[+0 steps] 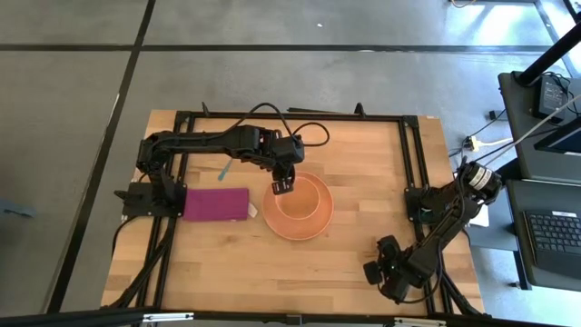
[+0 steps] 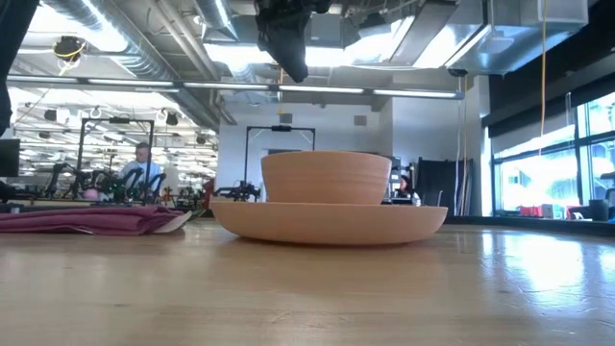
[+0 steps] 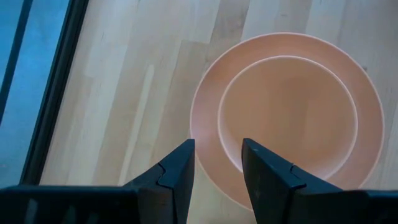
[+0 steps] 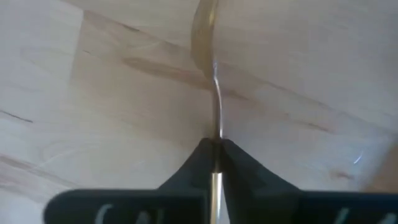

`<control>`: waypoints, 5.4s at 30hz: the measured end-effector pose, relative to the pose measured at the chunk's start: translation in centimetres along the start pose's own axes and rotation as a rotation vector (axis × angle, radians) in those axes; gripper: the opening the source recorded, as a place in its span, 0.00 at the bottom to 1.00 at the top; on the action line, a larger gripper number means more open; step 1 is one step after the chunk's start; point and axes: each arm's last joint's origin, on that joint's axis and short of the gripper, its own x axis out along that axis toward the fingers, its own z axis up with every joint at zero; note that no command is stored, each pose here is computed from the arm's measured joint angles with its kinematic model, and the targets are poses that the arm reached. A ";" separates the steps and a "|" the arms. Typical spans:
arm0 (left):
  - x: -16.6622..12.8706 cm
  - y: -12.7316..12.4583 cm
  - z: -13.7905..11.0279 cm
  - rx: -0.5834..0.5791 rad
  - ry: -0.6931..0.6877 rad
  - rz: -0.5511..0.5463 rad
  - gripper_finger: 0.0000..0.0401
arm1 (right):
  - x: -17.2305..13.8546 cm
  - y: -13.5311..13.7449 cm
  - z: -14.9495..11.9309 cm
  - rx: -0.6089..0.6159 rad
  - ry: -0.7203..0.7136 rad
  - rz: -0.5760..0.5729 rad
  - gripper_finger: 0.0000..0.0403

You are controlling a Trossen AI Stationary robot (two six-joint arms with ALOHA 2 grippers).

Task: Set table place
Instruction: Move the gold fork to the right of the orange plate

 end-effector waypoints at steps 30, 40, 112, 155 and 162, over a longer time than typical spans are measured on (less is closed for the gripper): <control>0.0 0.2 0.0 0.000 -0.004 0.053 0.31 | -4.0 3.9 12.1 -0.026 -0.003 -0.419 0.03; 0.0 0.2 -0.4 0.011 0.039 0.059 0.31 | -3.1 4.6 17.7 0.047 -0.034 -0.382 0.03; -0.5 -0.6 -2.1 -0.017 0.180 0.103 0.31 | -3.1 -3.5 21.9 -0.204 -0.389 0.215 0.01; -0.8 -2.4 -1.5 0.022 0.089 0.091 0.31 | 3.6 -2.1 21.5 -0.225 -0.407 0.394 0.01; -0.8 -2.4 -1.5 0.022 0.089 0.091 0.31 | 3.0 -2.4 20.0 -0.254 -0.378 0.382 0.01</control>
